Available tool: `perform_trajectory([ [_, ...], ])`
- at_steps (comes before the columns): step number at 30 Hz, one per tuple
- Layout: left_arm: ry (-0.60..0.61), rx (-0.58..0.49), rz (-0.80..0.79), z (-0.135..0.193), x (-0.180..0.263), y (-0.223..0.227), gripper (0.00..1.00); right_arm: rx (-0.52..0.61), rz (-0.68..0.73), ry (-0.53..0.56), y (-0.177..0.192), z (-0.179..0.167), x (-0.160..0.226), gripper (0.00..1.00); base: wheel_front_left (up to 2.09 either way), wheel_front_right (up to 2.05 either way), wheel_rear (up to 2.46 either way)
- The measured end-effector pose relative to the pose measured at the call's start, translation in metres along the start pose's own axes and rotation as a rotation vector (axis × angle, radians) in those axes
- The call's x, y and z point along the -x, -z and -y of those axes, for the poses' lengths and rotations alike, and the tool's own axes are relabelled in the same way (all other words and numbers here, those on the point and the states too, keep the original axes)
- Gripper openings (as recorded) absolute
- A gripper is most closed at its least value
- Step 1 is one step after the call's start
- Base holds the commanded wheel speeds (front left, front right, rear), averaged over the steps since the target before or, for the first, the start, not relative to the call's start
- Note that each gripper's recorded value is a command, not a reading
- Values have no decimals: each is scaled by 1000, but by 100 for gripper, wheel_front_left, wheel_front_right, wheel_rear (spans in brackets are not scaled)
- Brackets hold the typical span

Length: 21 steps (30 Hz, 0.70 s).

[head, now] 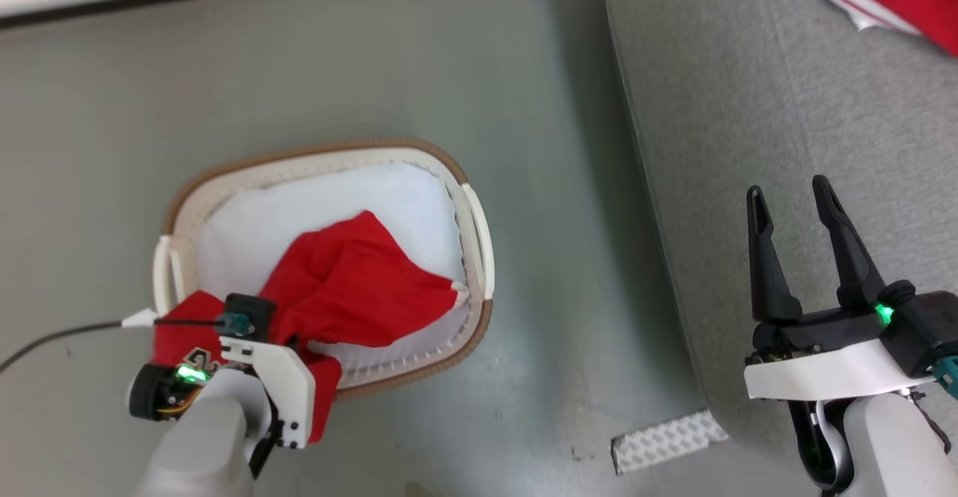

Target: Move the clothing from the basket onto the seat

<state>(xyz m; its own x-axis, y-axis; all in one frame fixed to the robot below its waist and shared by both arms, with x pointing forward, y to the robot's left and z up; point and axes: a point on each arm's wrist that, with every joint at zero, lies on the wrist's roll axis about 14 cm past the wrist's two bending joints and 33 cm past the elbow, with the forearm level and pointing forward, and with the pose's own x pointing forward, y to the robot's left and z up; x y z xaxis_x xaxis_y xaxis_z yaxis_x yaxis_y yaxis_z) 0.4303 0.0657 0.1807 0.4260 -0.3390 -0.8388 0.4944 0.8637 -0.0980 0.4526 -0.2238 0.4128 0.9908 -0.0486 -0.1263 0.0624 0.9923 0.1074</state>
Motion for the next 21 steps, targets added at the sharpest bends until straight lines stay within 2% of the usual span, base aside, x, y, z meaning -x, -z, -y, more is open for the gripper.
perform_trajectory([
  [12,-14,43,326,11,59,-73,0,-30,83,-22,-38,-12,26,100,0,0,0],
  [21,-58,51,657,13,137,-143,0,-42,147,-72,-63,-31,48,100,0,0,0],
])
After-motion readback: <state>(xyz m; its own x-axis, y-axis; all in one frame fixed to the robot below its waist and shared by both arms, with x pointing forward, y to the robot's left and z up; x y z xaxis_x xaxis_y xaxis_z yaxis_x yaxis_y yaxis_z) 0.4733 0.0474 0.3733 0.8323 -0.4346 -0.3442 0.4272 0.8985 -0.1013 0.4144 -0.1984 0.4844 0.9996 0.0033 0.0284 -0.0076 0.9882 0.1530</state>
